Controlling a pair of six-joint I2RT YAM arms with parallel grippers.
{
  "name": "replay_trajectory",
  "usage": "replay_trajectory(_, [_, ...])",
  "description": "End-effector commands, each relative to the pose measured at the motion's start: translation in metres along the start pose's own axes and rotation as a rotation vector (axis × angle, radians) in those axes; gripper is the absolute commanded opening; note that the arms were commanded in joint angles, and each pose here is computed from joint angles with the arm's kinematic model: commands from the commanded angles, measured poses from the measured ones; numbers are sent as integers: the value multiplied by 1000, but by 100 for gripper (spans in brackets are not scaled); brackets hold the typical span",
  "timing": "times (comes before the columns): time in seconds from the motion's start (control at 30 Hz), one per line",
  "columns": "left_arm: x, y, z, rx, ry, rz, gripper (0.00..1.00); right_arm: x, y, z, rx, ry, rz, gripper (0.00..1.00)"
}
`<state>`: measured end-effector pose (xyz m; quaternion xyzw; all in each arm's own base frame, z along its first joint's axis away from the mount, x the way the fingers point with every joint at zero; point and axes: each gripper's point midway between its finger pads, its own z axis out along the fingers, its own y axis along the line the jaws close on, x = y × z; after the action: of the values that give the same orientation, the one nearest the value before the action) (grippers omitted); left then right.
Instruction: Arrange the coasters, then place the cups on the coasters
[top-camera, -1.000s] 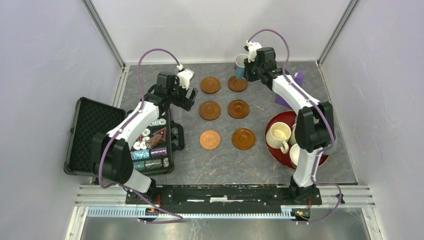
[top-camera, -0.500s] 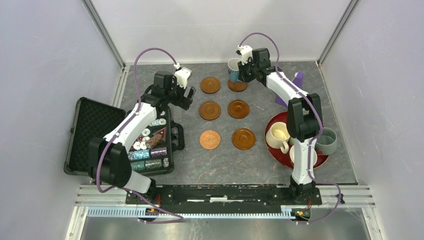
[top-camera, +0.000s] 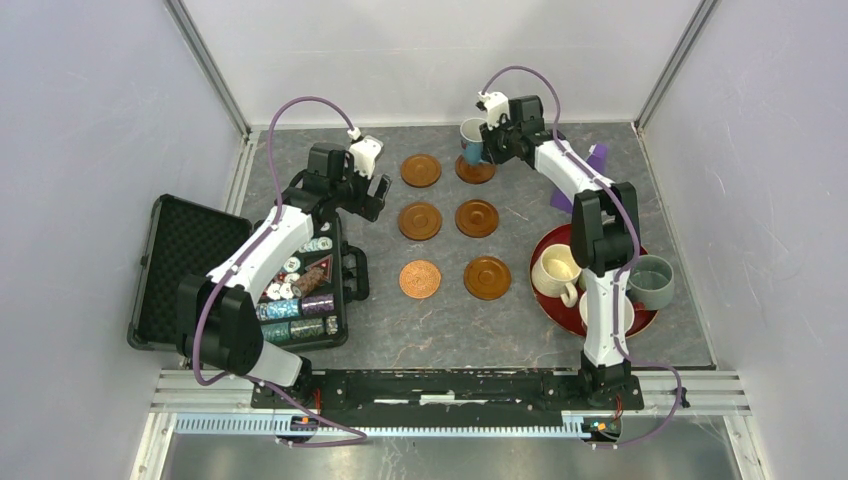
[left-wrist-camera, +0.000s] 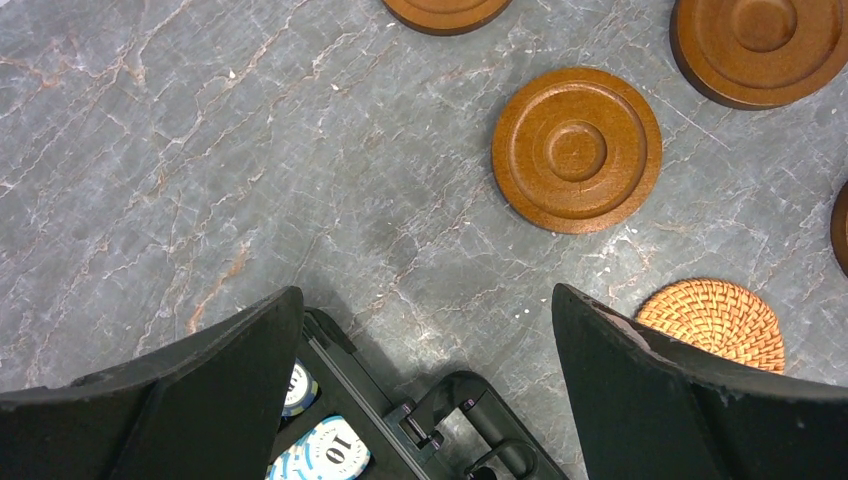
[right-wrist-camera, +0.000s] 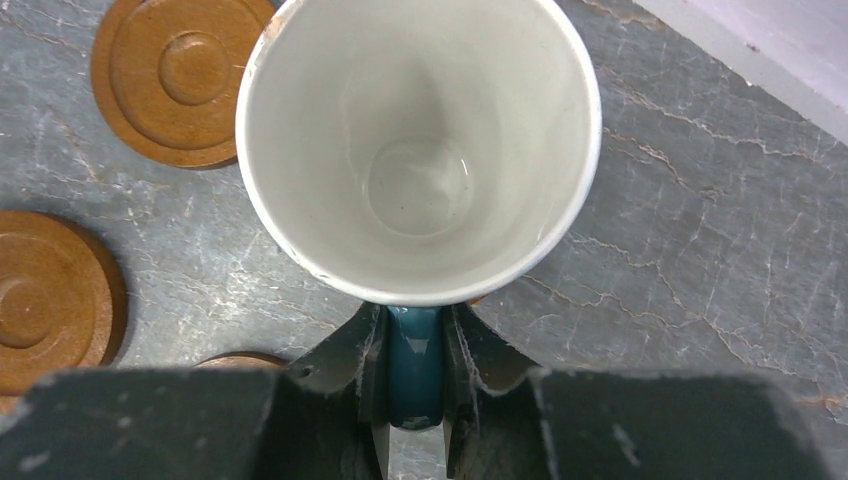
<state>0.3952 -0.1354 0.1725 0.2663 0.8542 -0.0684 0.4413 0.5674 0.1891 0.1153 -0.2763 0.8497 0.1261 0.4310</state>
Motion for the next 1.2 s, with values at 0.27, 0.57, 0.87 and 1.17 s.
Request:
replay_trajectory(0.27, [-16, 3, -6, -12, -35, -47, 100, -31, -11, 2, -27, -119, -36, 1])
replay_trajectory(0.57, [-14, 3, -3, -10, -28, -51, 100, -23, -12, 8, -24, -103, -41, 6])
replay_trajectory(0.87, [-12, 3, -2, -7, -22, -50, 100, -14, -15, 9, -14, -85, -37, 8])
replay_trajectory(1.17, [-12, 3, 1, -5, -16, -50, 100, -4, -12, 7, -17, -65, -28, 37])
